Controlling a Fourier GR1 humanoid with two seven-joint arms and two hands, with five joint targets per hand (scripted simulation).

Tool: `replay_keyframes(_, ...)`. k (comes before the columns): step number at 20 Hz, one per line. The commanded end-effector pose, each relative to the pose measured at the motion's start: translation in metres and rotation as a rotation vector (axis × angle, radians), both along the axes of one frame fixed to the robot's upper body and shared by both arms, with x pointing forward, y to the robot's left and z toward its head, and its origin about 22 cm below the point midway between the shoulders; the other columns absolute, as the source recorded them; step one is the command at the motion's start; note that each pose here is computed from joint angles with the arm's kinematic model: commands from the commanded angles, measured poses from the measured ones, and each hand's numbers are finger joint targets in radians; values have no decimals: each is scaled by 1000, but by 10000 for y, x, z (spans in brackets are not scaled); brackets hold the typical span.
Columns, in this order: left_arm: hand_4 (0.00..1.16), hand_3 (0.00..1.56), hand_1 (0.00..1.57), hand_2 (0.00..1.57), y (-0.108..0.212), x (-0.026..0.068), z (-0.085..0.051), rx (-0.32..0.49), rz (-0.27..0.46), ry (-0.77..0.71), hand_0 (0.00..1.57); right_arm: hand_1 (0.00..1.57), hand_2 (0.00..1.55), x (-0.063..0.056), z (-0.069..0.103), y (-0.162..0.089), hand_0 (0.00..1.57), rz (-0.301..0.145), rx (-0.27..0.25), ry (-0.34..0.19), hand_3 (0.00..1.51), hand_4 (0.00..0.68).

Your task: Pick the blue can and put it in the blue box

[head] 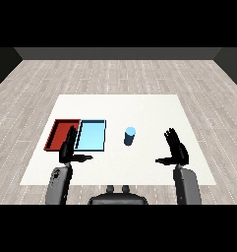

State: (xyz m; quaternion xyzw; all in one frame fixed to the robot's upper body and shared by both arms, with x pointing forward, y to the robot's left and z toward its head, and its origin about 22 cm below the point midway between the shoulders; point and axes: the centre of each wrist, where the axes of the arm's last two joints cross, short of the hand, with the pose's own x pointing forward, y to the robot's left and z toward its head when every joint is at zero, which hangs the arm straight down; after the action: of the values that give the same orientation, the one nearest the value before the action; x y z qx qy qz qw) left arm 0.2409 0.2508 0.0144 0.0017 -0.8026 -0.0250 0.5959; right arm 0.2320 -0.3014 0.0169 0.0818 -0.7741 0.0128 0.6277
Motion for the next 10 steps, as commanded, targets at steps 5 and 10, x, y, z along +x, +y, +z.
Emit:
replay_keyframes(5,0,0,0,0,-154,-36,-241,-30,-14,-64,0,0,0,-11,-85,-168,0,29,70,-44,0,0)
replay_keyframes(10,0,0,0,0,-140,66,12,-56,-15,-69,0,0,0,14,-245,-13,0,15,90,19,0,0)
